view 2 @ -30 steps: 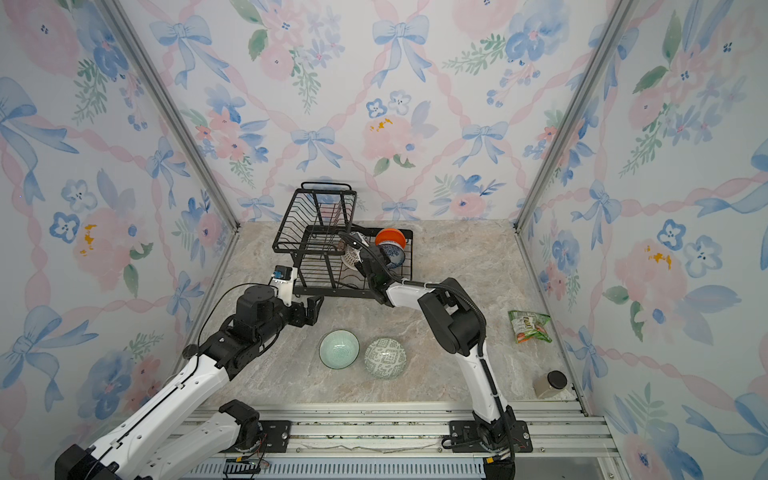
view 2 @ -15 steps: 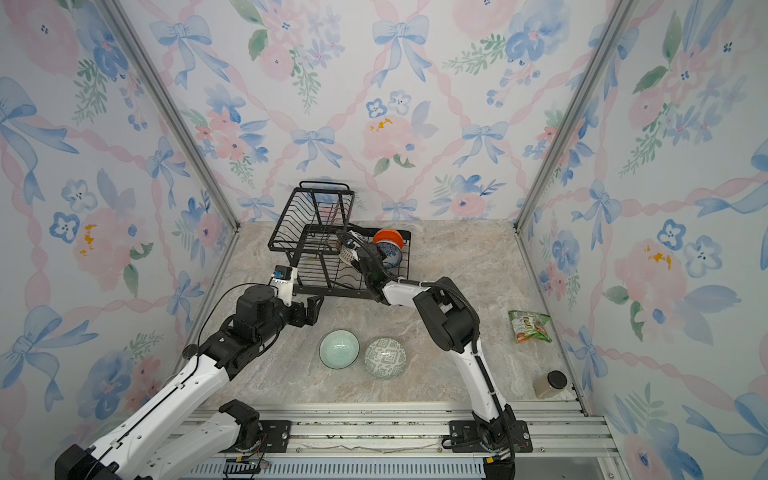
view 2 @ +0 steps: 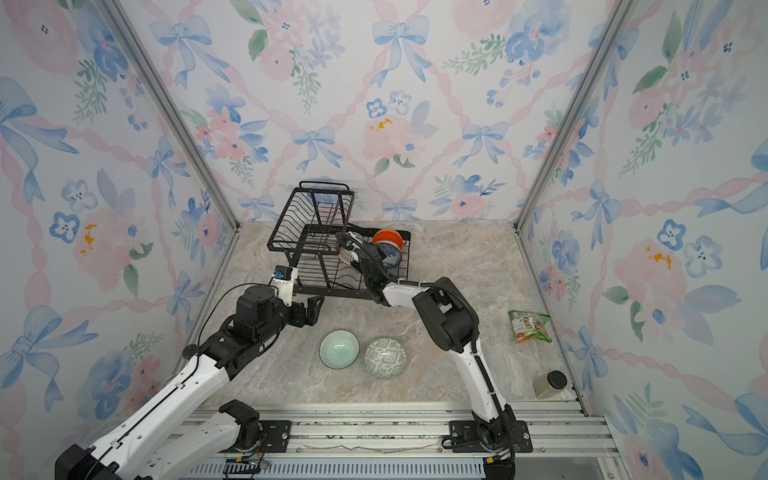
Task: Load the bowls into the dish rack
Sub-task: 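Lower the bowl upright into the lower tier slot beside the orange-patterned bowl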
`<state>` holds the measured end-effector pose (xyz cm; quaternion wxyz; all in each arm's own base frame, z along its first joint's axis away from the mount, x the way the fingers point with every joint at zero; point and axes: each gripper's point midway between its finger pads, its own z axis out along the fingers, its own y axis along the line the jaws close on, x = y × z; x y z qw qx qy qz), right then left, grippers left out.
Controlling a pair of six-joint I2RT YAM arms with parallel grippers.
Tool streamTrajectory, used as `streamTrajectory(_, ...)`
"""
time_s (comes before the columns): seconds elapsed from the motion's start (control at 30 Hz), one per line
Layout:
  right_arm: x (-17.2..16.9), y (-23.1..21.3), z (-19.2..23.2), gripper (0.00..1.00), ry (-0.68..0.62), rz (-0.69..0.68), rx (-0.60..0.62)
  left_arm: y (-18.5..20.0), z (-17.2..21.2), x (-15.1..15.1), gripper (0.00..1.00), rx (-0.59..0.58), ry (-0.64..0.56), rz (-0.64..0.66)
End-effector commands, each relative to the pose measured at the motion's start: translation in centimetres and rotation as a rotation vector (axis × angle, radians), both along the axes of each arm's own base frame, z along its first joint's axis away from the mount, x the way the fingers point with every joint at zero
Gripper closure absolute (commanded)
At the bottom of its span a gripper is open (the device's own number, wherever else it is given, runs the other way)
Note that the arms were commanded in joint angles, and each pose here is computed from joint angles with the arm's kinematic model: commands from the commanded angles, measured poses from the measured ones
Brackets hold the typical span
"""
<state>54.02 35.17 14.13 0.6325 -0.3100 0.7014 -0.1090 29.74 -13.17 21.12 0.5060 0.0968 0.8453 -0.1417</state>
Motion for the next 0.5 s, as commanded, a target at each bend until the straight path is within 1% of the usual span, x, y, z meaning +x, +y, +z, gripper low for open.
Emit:
streamTrajectory(0.0,-1.1,2.0,-0.2,1.0,-0.027,0.057,0.005,0.0,-0.2,0.1,0.02,-0.011,0.006,-0.001)
streamTrajectory(0.2,-1.4,1.9,-0.6,1.0,-0.014,0.05,0.037,0.0,-0.2,0.1,0.02,-0.012,0.006,-0.003)
streamTrajectory(0.37,-1.5,1.9,-1.1,1.0,-0.041,0.009,0.045,-0.1,-0.2,0.0,0.02,-0.012,0.007,-0.004)
streamTrajectory(0.47,-1.7,2.3,-1.5,1.0,-0.066,-0.003,0.026,-0.1,-0.2,0.0,0.02,-0.013,0.009,-0.007)
